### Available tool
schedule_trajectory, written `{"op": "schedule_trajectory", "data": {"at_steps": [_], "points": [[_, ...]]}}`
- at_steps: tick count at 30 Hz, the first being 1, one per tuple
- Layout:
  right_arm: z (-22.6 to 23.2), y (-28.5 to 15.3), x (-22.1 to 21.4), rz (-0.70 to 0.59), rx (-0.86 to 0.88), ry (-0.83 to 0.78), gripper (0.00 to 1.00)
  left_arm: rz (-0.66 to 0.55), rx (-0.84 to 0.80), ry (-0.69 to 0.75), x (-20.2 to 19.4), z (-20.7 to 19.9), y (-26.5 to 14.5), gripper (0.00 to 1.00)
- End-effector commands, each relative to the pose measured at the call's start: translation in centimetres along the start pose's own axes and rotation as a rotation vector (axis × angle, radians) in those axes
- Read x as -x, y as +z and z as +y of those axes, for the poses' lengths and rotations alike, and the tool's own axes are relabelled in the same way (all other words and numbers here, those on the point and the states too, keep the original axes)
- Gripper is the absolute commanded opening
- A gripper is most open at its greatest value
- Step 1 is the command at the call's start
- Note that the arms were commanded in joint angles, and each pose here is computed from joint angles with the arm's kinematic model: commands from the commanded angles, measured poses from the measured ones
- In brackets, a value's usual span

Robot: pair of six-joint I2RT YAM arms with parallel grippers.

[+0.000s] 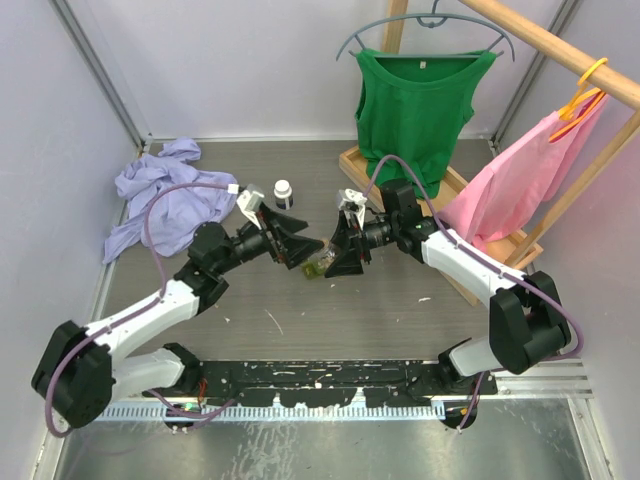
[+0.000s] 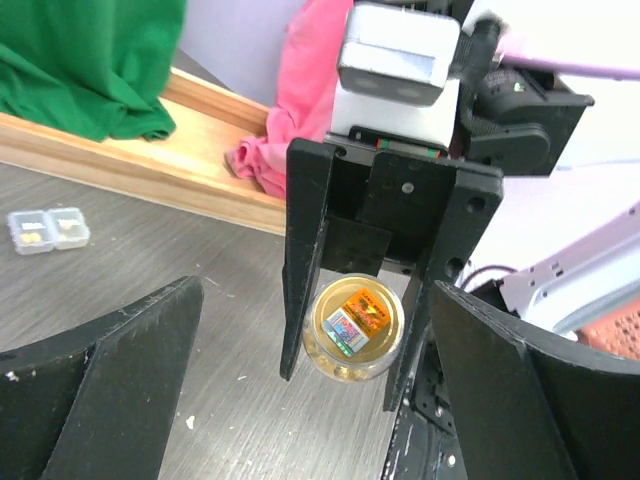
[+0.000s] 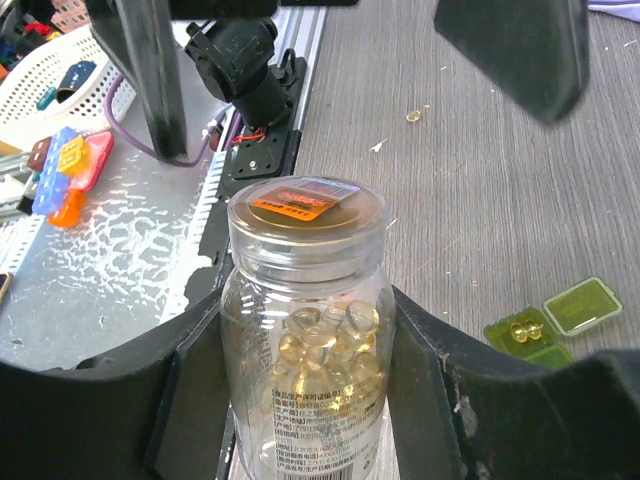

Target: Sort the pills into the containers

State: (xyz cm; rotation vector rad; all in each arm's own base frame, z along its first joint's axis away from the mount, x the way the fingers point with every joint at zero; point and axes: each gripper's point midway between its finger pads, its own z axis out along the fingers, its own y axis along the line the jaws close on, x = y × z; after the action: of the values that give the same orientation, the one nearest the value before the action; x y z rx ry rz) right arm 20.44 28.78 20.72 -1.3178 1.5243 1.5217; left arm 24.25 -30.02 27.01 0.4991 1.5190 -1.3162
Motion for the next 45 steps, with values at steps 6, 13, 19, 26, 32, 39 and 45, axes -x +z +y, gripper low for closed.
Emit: {"op": "schedule_trajectory", "data": {"at_steps": [6, 13, 19, 26, 32, 39, 45], "points": [[0.4, -0.2, 2.1, -0.019, 0.007, -0.105, 0.01, -0.151, 0.208, -0.105, 5.2, -1.1, -4.0, 0.98], [-0.2, -0.3, 1.9, -0.011, -0.018, -0.104, 0.01, -0.085, 0.475, -0.251, 4.2, -0.5, -5.2, 0.93], [-0.3, -0.2, 1.8, -0.008, -0.02, -0.101, 0.01, -0.079, 0.648, -0.224, 3.0, -1.8, -4.0, 0.93], [-0.2, -0.3, 1.9, -0.008, -0.023, -0.108, 0.01, -0.036, 0.689, -0.3, 1.4, -1.3, -0.8, 0.91], [-0.2, -0.3, 2.0, -0.008, -0.024, -0.11, 0.01, -0.005, 0.662, -0.326, 0.5, -1.6, 1.3, 0.81], [-0.2, -0.3, 2.0, -0.008, -0.022, -0.111, 0.01, 0.022, 0.649, -0.34, -0.2, -1.7, 1.7, 0.62], [-0.2, -0.3, 1.9, -0.007, -0.023, -0.109, 0.01, 0.058, 0.622, -0.351, -0.8, -2.3, 1.8, 0.53]]}}
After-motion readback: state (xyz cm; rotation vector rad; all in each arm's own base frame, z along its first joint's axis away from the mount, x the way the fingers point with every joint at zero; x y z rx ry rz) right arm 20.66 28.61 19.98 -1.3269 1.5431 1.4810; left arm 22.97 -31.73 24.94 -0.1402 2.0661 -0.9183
